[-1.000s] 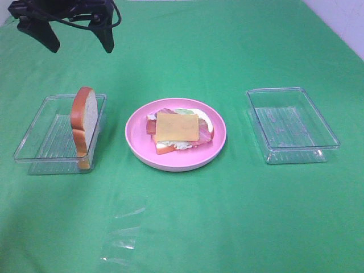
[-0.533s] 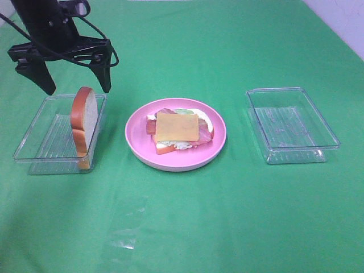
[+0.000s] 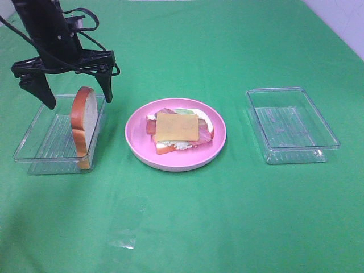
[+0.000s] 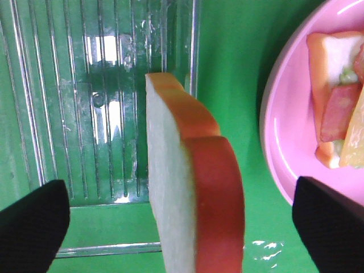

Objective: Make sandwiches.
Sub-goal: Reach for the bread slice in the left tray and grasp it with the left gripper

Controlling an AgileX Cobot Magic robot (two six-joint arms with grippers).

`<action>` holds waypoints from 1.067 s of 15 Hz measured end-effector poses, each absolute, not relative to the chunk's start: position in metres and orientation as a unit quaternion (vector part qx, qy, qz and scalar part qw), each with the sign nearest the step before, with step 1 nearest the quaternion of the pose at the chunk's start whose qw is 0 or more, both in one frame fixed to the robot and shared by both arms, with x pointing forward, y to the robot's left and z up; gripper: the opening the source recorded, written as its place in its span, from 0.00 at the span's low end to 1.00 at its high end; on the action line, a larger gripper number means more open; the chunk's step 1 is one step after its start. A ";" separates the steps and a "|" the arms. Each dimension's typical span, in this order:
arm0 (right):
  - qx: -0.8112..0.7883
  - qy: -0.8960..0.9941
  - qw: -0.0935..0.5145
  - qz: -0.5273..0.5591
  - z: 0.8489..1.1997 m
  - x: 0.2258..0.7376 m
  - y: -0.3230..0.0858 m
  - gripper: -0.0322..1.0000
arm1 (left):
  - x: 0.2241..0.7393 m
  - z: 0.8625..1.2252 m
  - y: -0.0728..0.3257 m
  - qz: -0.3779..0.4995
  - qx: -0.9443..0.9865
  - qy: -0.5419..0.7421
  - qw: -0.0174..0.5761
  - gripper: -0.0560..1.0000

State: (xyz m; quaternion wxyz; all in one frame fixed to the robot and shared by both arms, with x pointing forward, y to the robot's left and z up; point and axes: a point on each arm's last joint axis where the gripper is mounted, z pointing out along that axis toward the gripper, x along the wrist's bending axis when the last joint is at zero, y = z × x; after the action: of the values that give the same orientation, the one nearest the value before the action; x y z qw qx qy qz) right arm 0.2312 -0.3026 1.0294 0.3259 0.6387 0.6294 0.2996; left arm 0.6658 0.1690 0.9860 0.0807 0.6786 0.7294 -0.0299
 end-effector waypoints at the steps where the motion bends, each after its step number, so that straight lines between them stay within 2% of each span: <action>1: 0.639 0.629 0.326 0.300 1.029 0.231 -0.303 0.98 | 0.666 0.986 0.168 -0.034 0.680 0.727 0.083 0.98; 9: 0.639 0.629 0.326 0.300 1.029 0.231 -0.303 0.98 | 0.668 0.965 0.163 -0.062 0.691 0.716 0.074 0.98; 11: 0.639 0.629 0.326 0.300 1.029 0.231 -0.303 0.98 | 0.669 0.961 0.163 -0.064 0.691 0.717 0.069 0.94; 12: 0.639 0.629 0.326 0.300 1.029 0.231 -0.303 0.98 | 0.669 0.960 0.163 -0.065 0.691 0.717 0.068 0.74; 13: 0.639 0.629 0.326 0.300 1.029 0.231 -0.303 0.98 | 0.669 0.960 0.163 -0.065 0.691 0.717 0.068 0.58; 14: 0.639 0.629 0.326 0.300 1.029 0.231 -0.303 0.98 | 0.669 0.960 0.163 -0.065 0.691 0.717 0.068 0.52; 15: 0.639 0.629 0.326 0.300 1.029 0.231 -0.303 0.98 | 0.669 0.960 0.163 -0.065 0.692 0.716 0.068 0.36; 16: 0.639 0.629 0.326 0.300 1.029 0.231 -0.303 0.98 | 0.669 0.960 0.164 -0.061 0.695 0.714 0.065 0.26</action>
State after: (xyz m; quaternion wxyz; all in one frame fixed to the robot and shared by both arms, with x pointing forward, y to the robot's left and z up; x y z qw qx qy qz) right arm 0.2312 -0.3026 1.0294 0.3259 0.6387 0.6294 0.2996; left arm 0.6688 0.1641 0.9595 0.0654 0.6948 0.7136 -0.0611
